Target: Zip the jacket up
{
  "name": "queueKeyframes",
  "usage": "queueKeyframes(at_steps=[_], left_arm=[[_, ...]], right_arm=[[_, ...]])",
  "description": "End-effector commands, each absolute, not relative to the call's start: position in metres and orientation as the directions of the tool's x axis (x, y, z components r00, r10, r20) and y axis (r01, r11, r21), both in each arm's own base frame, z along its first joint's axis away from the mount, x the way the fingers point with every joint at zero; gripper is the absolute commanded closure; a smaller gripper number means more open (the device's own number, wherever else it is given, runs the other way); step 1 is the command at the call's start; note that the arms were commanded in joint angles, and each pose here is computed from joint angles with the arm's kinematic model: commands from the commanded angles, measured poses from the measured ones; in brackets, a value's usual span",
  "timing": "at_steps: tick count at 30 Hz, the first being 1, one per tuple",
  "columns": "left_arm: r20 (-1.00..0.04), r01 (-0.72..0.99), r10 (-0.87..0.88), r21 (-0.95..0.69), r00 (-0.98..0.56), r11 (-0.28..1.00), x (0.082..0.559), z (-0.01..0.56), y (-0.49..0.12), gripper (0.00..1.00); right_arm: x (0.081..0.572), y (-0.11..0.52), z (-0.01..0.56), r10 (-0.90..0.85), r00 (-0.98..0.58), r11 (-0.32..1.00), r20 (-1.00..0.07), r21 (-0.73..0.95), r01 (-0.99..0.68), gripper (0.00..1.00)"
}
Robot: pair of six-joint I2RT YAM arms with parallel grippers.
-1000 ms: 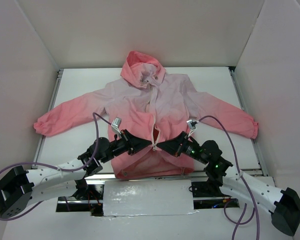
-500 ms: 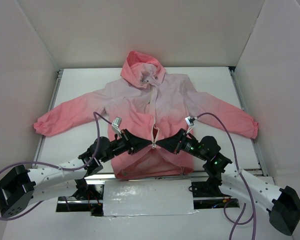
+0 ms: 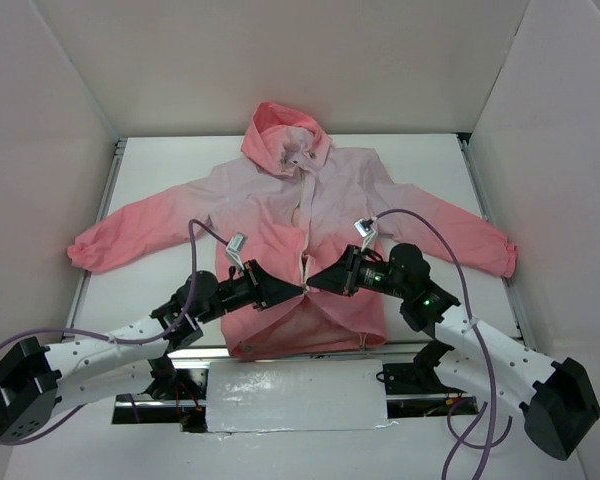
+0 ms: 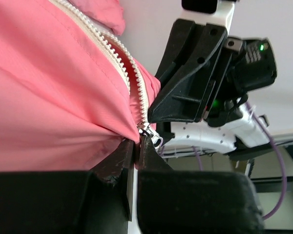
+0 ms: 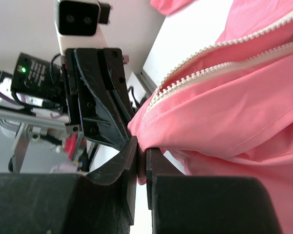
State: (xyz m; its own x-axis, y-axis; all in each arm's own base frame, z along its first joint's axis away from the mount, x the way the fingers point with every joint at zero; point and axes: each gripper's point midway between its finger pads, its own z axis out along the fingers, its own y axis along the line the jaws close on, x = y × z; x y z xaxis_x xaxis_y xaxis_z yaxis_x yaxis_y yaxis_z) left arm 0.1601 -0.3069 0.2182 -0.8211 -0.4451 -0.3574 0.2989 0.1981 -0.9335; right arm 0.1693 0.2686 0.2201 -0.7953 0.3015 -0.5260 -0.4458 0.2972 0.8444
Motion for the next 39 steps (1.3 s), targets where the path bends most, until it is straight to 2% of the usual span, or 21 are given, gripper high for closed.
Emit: queueKeyframes(at_steps=[1,10,20,29,33,39], left_arm=[[-0.426,0.424,-0.338,-0.902,-0.839,0.083,0.129,0.243,-0.312,1.00],[-0.492,0.514,-0.267,-0.858,-0.829,-0.015,0.106,0.258,-0.310,1.00],[-0.540,0.550,-0.123,-0.832,-0.833,-0.074,0.082,0.250,-0.315,1.00],[-0.560,0.562,-0.069,-0.827,-0.825,-0.012,0.083,0.233,-0.318,1.00],[-0.579,0.579,-0.019,-0.815,-0.815,0.001,0.081,0.227,-0.319,1.00],[-0.592,0.597,0.082,-0.795,-0.802,0.107,0.080,0.198,-0.316,1.00]], right_arm=[[0.171,0.271,0.231,0.270,-0.774,0.276,-0.573,0.816,-0.508,1.00],[0.169,0.258,0.202,0.230,-0.772,0.383,-0.592,0.784,-0.488,1.00],[0.171,0.250,0.201,0.294,-0.751,0.392,-0.591,0.791,-0.470,1.00],[0.172,0.261,0.211,0.285,-0.766,0.333,-0.576,0.809,-0.484,1.00],[0.179,0.260,0.214,0.290,-0.756,0.366,-0.587,0.798,-0.479,1.00],[0.182,0.257,0.239,0.339,-0.722,0.353,-0.603,0.793,-0.497,1.00]])
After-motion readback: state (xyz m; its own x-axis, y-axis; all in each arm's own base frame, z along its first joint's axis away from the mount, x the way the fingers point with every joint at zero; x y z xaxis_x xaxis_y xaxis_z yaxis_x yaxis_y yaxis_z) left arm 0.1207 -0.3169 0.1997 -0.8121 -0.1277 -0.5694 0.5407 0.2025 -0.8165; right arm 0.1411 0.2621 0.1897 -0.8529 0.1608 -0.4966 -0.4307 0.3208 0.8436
